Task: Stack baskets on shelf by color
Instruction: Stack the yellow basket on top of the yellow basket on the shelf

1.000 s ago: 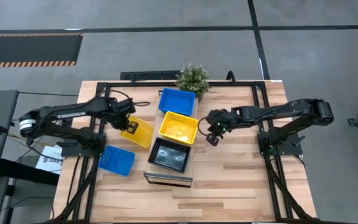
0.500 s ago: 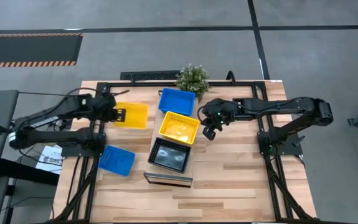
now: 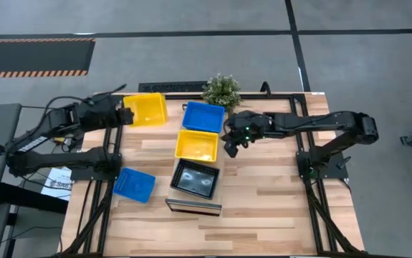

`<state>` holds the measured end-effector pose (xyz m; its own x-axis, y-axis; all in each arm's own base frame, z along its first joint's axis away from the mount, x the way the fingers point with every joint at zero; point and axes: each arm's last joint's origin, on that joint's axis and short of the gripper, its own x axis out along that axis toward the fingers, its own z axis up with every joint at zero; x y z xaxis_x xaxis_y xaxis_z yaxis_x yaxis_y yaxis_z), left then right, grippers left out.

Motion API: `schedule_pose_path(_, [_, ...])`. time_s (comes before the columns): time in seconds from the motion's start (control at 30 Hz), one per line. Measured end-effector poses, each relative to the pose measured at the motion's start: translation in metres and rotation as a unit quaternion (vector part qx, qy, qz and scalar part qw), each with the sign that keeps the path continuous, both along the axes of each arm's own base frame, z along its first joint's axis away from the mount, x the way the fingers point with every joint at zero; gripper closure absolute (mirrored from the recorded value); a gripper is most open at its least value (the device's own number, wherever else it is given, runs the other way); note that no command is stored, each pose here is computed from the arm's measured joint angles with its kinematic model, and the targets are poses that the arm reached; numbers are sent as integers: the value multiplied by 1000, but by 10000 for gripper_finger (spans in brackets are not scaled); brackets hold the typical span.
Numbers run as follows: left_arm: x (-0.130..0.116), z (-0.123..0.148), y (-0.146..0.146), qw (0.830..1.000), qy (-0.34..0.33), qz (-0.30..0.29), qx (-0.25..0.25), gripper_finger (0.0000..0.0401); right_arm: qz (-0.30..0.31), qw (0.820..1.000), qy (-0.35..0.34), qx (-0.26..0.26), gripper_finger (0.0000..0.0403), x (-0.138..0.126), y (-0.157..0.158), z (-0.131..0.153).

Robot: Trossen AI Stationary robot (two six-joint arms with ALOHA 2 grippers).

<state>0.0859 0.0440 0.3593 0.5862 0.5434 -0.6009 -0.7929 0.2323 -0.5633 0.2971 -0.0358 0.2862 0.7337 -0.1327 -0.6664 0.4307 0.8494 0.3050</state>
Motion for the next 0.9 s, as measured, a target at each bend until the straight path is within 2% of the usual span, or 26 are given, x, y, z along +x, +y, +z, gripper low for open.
schedule_pose_path(0.1, [3, 8, 1, 1000, -21, -9, 11, 401, -8, 1000, -2, 3, 395, 0, -3, 2])
schedule_pose_path(0.23, [14, 13, 3, 998, -49, -40, -2, 401, -21, 1000, -5, 9, 395, -11, -4, 10])
schedule_pose_path(0.4, [49, 16, 7, 987, -113, -104, -49, 401, -42, 999, -25, 12, 395, -27, -3, 26])
schedule_pose_path(0.5, [75, 21, 5, 970, -162, -170, -55, 401, -65, 997, -29, 10, 395, -33, -3, 30])
schedule_pose_path(0.57, [87, 22, 3, 963, -176, -191, -65, 401, -79, 997, -20, 10, 395, -36, -3, 30])
schedule_pose_path(0.67, [99, 15, -3, 968, -136, -187, -101, 401, -87, 996, -14, 17, 395, -37, -3, 29])
schedule_pose_path(0.77, [100, 14, -12, 974, -96, -155, -135, 401, -87, 996, -11, 21, 395, -36, -1, 27])
schedule_pose_path(0.9, [101, 26, -24, 981, -82, -108, -138, 401, -85, 996, -12, 23, 395, -35, 1, 27])
